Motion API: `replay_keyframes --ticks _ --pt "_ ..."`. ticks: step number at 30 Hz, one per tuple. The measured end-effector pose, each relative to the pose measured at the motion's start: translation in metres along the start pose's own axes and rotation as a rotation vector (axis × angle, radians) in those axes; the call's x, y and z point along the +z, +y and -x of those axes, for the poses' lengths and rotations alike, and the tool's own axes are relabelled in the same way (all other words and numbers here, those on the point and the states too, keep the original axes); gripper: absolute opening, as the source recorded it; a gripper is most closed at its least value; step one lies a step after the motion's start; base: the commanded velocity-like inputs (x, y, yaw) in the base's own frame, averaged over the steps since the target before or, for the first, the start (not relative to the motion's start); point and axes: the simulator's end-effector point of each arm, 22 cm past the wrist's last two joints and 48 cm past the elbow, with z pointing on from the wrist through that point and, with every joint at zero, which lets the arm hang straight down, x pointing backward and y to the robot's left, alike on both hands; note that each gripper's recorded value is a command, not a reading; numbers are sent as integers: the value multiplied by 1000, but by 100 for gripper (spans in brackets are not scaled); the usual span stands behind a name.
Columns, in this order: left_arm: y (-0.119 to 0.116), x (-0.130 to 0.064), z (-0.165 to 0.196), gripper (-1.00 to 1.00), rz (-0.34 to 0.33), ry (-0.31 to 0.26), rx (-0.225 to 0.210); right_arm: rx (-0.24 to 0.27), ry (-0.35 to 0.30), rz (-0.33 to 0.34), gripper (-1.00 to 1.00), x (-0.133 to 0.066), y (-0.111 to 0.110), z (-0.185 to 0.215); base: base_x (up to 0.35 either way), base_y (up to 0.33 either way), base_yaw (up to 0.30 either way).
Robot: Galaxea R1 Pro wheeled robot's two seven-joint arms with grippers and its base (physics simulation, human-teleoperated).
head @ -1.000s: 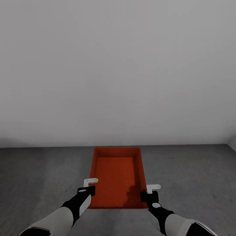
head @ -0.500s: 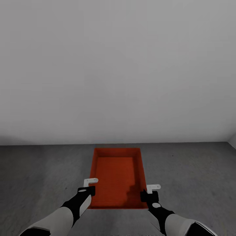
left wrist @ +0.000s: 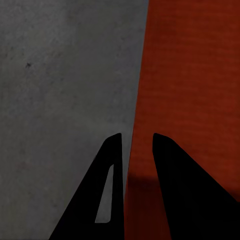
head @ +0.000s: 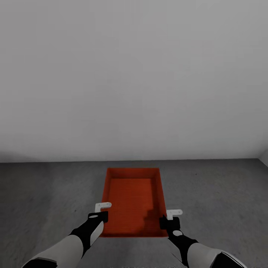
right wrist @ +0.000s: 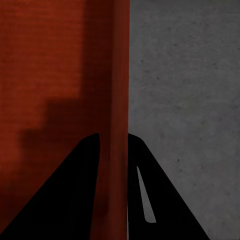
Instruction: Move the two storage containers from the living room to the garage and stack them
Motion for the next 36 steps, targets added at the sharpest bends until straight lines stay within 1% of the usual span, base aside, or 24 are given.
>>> replay_keyframes --ticks 36 --pt "0 16 -30 -100 4 57 7 -4 57 4 -100 9 2 -32 0 0 0"
